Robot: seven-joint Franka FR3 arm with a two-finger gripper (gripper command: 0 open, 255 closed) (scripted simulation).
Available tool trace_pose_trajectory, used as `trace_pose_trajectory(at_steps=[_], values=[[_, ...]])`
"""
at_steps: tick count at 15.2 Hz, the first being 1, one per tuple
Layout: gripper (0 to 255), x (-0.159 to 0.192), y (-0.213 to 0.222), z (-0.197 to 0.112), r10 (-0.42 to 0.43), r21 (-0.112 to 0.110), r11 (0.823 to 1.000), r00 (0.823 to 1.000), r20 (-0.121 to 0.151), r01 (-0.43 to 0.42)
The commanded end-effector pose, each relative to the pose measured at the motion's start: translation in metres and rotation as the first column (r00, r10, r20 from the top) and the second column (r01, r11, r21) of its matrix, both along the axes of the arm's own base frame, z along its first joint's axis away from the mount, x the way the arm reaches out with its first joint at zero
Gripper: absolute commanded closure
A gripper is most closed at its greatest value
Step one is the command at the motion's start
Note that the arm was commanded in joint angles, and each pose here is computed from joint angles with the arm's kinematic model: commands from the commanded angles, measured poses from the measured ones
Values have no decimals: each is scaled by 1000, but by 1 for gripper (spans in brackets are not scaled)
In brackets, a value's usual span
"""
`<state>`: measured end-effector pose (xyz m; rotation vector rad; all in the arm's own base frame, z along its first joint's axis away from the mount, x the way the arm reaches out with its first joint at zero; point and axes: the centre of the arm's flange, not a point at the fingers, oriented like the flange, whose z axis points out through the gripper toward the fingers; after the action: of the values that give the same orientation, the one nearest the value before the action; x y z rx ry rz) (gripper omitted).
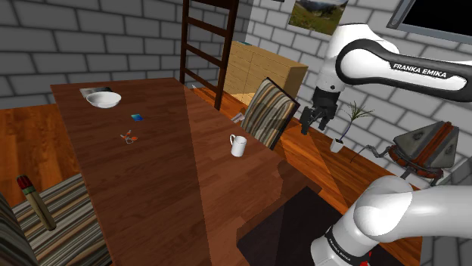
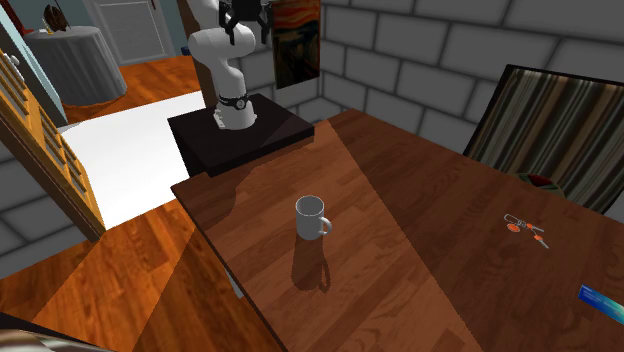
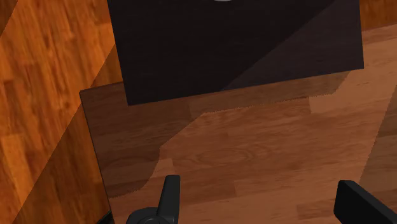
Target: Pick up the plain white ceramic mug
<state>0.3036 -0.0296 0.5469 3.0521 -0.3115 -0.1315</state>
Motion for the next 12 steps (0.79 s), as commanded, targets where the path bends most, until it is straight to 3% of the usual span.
trace_pose_trajectory(at_steps=[1, 12], values=[[0, 0, 0, 0, 0, 0, 1000, 1000, 0, 0], [0, 110, -34, -90, -56, 33, 998, 998, 3, 56]])
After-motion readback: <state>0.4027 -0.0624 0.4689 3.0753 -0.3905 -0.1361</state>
